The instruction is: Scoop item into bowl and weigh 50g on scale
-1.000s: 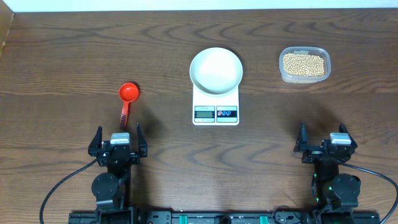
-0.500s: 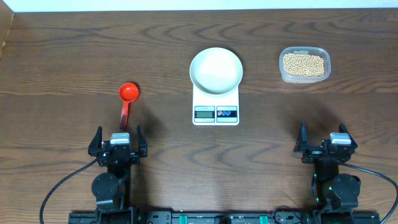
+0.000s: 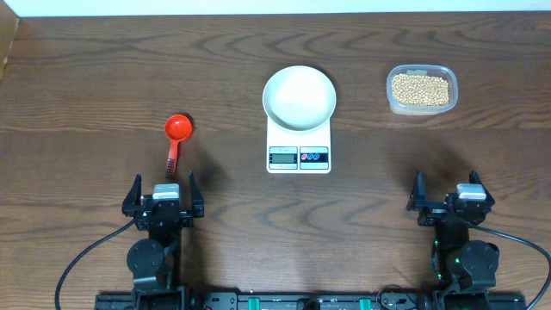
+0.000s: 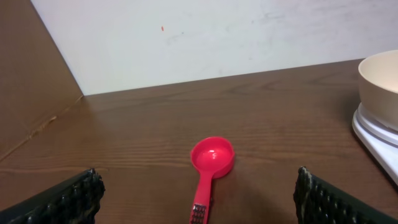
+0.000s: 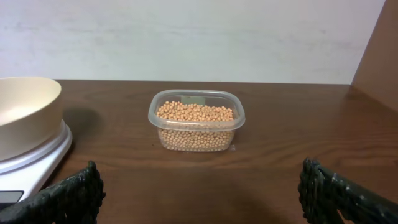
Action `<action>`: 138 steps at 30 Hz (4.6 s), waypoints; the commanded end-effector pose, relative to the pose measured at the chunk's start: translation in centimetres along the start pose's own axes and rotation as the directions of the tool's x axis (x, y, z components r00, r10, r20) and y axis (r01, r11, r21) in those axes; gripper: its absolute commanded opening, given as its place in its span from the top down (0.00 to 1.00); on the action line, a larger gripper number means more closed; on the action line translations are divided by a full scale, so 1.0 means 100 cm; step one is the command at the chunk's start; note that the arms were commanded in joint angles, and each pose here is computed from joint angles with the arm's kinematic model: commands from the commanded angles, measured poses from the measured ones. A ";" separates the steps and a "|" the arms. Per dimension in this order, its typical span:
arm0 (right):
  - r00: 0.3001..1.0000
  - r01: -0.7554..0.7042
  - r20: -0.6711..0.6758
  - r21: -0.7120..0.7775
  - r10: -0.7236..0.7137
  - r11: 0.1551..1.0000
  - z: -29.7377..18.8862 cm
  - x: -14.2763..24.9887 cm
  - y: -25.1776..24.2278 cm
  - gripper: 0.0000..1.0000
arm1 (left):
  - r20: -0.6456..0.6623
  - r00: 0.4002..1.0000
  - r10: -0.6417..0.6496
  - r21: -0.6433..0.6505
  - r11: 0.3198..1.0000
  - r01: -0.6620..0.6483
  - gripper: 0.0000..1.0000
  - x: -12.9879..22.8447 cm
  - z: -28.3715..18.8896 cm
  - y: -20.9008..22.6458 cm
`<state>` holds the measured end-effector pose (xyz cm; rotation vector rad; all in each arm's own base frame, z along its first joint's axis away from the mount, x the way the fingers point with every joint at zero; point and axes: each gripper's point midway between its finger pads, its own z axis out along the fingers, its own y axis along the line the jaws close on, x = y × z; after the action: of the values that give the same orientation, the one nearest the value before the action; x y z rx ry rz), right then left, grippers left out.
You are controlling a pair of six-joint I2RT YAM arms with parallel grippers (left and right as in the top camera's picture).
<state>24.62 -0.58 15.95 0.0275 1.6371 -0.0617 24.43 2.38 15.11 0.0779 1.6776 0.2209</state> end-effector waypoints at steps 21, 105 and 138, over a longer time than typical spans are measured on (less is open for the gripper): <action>1.000 0.015 0.003 0.008 -0.015 1.000 0.000 0.000 -0.001 0.01 | -0.004 1.000 -0.010 -0.044 0.999 0.010 0.00 0.003 0.000 0.008; 1.000 0.015 0.003 0.008 -0.015 1.000 0.000 0.000 -0.001 0.01 | -0.507 0.770 -0.388 0.187 0.822 0.537 0.00 -0.180 0.133 0.041; 1.000 0.015 0.003 0.008 -0.015 1.000 0.000 0.000 -0.001 0.01 | -0.961 0.264 -0.084 0.065 0.858 0.509 0.09 0.038 0.114 0.018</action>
<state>24.62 -0.59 15.95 0.0278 1.6367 -0.0620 35.57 5.83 11.92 -0.2736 2.8601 -0.4850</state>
